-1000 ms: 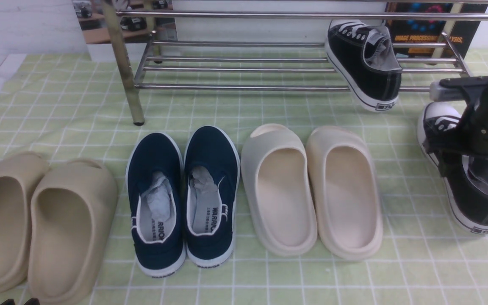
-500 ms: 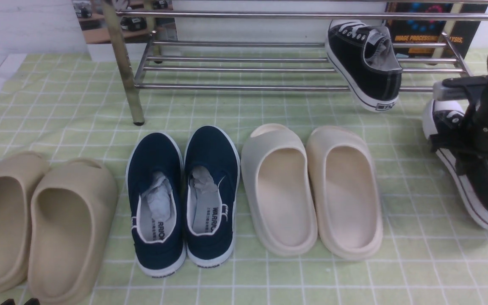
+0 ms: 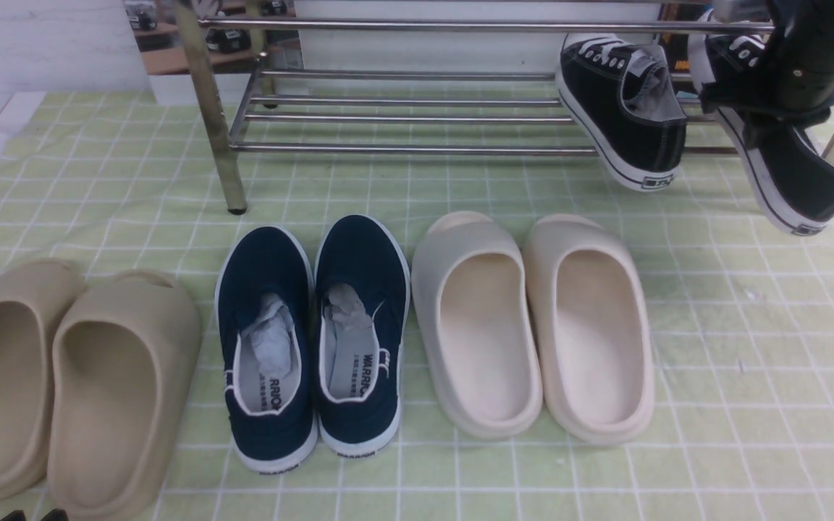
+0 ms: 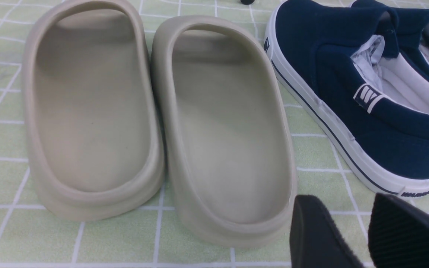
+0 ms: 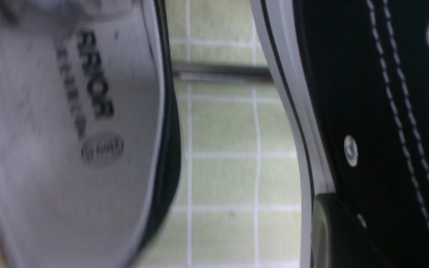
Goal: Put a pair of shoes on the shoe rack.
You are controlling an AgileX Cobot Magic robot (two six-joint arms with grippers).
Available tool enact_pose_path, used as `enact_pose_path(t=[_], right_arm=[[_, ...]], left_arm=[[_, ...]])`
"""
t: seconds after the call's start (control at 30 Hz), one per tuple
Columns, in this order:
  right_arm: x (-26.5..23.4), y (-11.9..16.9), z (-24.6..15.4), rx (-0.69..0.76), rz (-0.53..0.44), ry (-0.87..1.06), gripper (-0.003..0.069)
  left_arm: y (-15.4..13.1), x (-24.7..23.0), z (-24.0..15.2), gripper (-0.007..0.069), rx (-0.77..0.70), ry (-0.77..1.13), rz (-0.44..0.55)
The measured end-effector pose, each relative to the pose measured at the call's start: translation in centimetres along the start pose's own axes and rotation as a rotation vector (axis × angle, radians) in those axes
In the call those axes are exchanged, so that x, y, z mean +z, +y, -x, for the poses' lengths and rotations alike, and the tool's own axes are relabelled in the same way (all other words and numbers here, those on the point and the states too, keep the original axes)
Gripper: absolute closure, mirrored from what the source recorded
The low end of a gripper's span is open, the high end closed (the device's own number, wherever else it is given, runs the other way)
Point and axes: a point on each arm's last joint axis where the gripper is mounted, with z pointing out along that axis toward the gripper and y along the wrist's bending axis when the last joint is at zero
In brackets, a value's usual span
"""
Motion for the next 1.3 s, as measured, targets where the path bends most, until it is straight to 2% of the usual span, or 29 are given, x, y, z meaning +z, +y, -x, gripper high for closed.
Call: enact_pose_path(t=[0.13, 0.47, 0.57, 0.6, 0.63, 0.67, 0.7, 0.73, 0.8, 0.93, 1.03, 1.13, 1.2, 1.3], right_arm=[[2.7, 0.6, 1.7, 0.002, 0.013, -0.015, 0.0519], [3.7, 0.8, 2.7, 0.008, 0.017, -0.074, 0.0517], [3.8, 0.9, 2.9, 0.011, 0.026, -0.094, 0.0416], [3.8, 1.0, 2.9, 0.011, 0.029, -0.093, 0.0416], [3.7, 1.1, 3.2, 0.015, 0.048, -0.125, 0.0326], [3.7, 1.1, 3.2, 0.016, 0.050, -0.124, 0.0316], [3.5, 1.3, 3.3, 0.025, 0.073, -0.128, 0.0229], [3.4, 1.4, 3.2, 0.026, 0.077, -0.126, 0.0220], [2.7, 1.5, 3.3, 0.018, 0.105, -0.127, 0.0136], [-0.7, 1.3, 3.4, -0.014, 0.126, -0.158, 0.0089], [-3.9, 1.0, 2.6, -0.065, 0.127, -0.153, 0.0099], [-6.9, 0.3, 1.1, -0.095, 0.122, -0.125, 0.0143], [-9.3, -0.3, 0.1, -0.100, 0.119, -0.131, 0.0202], [-14.9, -0.9, -1.1, -0.100, 0.126, -0.212, 0.0361]], left_arm=[[0.0, 0.0, 0.0, 0.0385, 0.000, 0.000, 0.000], [0.0, 0.0, 0.0, 0.0385, 0.000, 0.000, 0.000], [0.0, 0.0, 0.0, 0.0385, 0.000, 0.000, 0.000], [0.0, 0.0, 0.0, 0.0385, 0.000, 0.000, 0.000], [0.0, 0.0, 0.0, 0.0385, 0.000, 0.000, 0.000], [0.0, 0.0, 0.0, 0.0385, 0.000, 0.000, 0.000], [0.0, 0.0, 0.0, 0.0385, 0.000, 0.000, 0.000], [0.0, 0.0, 0.0, 0.0385, 0.000, 0.000, 0.000], [0.0, 0.0, 0.0, 0.0385, 0.000, 0.000, 0.000], [0.0, 0.0, 0.0, 0.0385, 0.000, 0.000, 0.000], [0.0, 0.0, 0.0, 0.0385, 0.000, 0.000, 0.000], [0.0, 0.0, 0.0, 0.0385, 0.000, 0.000, 0.000], [0.0, 0.0, 0.0, 0.0385, 0.000, 0.000, 0.000], [0.0, 0.0, 0.0, 0.0385, 0.000, 0.000, 0.000]])
